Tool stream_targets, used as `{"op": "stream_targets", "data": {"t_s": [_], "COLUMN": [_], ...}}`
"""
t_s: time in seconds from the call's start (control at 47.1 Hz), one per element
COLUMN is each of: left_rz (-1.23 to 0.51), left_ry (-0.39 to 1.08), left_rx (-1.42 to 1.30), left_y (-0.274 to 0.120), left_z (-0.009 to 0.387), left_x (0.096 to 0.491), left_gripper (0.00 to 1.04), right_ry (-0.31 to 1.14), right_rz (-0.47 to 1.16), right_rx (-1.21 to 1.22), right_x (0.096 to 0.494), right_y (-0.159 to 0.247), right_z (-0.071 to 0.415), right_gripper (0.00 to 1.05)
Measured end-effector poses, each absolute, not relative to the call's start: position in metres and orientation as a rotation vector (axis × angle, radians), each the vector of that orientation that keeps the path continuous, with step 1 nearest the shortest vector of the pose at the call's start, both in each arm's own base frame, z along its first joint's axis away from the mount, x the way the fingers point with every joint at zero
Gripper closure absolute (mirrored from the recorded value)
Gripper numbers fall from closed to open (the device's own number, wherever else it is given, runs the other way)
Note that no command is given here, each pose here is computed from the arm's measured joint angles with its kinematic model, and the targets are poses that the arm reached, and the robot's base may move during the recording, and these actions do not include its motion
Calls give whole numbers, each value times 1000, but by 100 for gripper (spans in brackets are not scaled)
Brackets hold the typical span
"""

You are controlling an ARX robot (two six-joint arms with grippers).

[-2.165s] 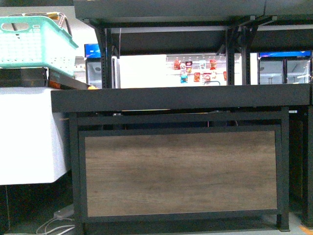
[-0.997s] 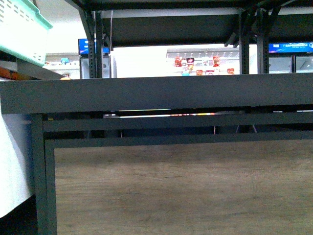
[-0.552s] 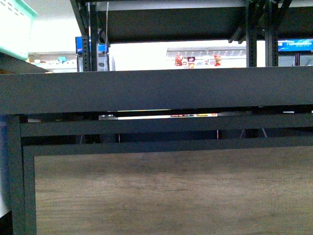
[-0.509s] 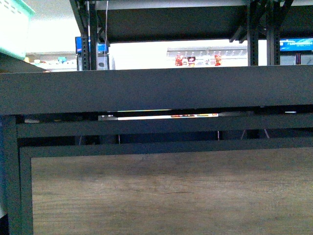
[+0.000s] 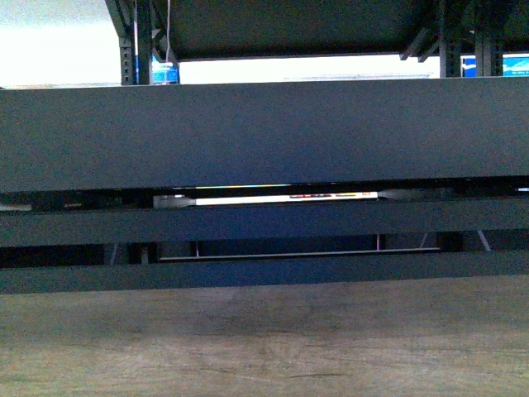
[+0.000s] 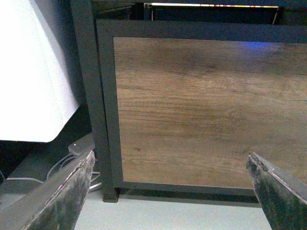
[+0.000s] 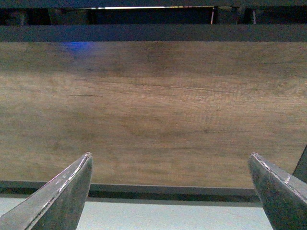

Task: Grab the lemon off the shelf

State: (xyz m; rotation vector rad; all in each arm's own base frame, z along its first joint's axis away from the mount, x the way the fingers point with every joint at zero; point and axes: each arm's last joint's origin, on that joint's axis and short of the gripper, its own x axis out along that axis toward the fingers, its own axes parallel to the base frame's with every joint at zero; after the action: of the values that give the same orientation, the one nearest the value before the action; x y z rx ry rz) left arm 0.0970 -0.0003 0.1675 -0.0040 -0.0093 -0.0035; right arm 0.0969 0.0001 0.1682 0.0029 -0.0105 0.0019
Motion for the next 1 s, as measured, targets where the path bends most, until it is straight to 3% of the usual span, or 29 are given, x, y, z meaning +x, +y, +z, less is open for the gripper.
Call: {"op": "stream_targets", "data": {"t_s": [0.997], "left_rz": [-3], "left_ry": [-9], "left_rx": [-4], "left_y": [0], "left_z": [167], "left_x": [97], "left_gripper": [8], "right_ry": [-9], "right_rz": [1], "right_rx": [3], "right_x": [97], "right_y": [0], "right_z": [168], "right_gripper": [8]}}
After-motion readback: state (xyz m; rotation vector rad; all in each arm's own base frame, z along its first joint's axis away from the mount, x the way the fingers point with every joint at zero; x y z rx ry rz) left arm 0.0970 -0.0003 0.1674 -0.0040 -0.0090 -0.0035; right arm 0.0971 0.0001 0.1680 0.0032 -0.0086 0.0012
